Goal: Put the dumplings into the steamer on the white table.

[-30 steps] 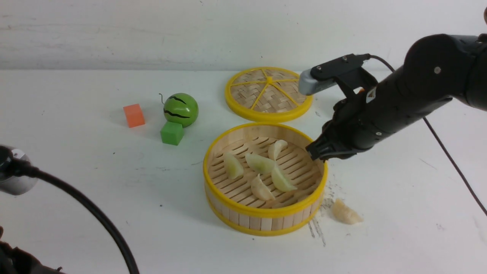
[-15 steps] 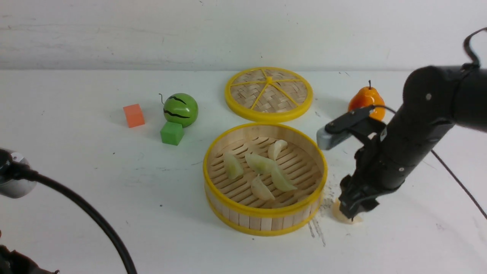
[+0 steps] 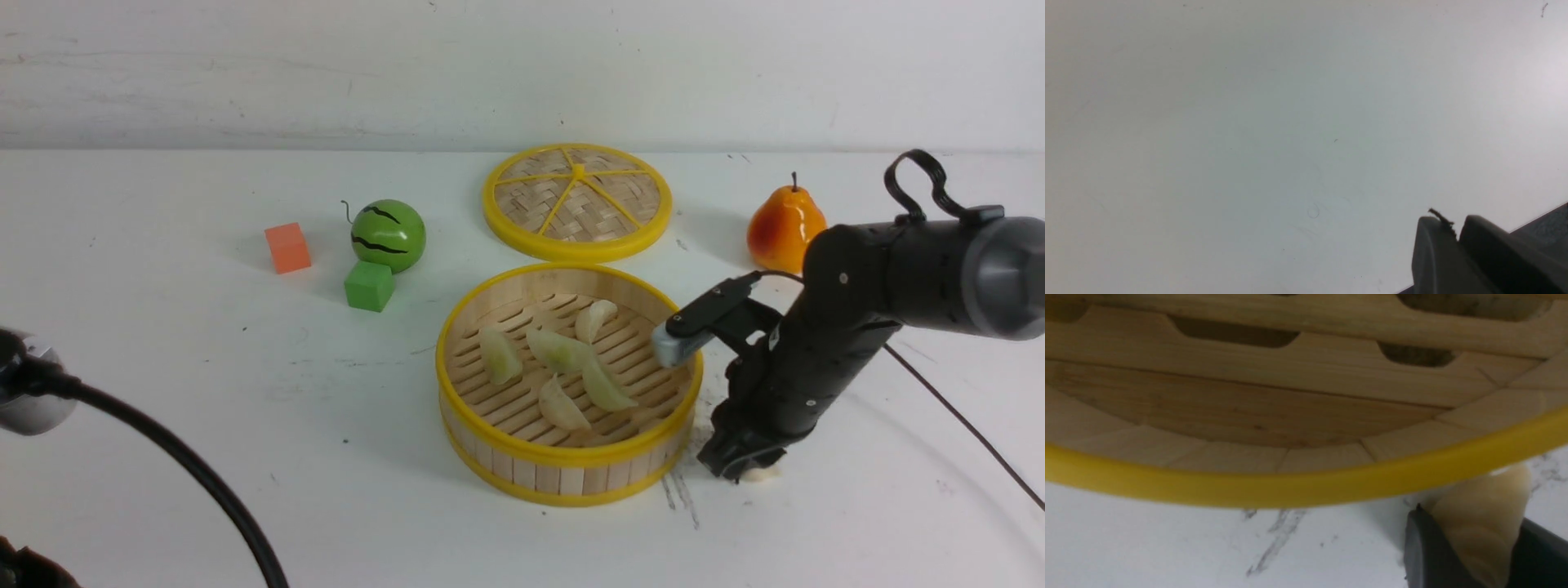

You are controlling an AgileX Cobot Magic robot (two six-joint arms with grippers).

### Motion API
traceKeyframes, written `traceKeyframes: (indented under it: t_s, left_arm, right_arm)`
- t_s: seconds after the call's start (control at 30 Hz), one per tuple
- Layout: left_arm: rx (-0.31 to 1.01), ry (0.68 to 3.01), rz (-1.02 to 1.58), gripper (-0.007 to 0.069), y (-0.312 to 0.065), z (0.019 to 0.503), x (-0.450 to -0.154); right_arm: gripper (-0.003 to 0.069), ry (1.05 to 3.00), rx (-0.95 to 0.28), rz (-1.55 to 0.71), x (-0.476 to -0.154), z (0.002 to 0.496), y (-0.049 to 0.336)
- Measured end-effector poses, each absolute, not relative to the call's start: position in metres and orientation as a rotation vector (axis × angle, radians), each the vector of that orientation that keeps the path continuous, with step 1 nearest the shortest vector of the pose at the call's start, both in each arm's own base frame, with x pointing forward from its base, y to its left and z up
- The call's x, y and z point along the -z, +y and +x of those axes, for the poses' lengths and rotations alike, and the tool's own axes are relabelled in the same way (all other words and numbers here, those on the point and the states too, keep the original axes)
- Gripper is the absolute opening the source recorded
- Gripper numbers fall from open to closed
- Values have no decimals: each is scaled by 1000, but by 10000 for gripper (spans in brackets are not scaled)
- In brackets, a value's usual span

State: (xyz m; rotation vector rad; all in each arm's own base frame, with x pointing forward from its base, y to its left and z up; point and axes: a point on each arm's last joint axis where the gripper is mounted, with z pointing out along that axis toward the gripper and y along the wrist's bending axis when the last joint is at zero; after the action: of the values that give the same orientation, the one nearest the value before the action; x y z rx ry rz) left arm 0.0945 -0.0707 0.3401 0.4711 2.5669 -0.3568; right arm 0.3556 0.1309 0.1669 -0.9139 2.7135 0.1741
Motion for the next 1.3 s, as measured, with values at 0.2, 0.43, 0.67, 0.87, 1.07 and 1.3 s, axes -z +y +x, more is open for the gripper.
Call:
traceKeyframes:
  t_s: [0.2,0.43,0.67,0.87,1.07,1.3]
  left_arm:
    - [351,2559,471,81,-71,95,-340]
    - [359,2525,469,84,-72,97,-342]
    - [353,2513,468,85,-71,98,-343]
    - [342,2510,469,91,-70,98,-343]
    - [348,2443,458,91,-56,81,-345]
    - [334,2388,341,93,-30,55,-319]
  right_arm:
    - [198,2622,-219,-836,-232,352,134]
    - [197,2423,-351,-689,-293,365,162]
    - [197,2516,-375,-616,-236,392,176]
    - [267,2545,-370,-596,-211,401,179]
    - [427,2532,-436,-601,-250,385,178]
    - [329,2377,-482,-626,-345,335,161]
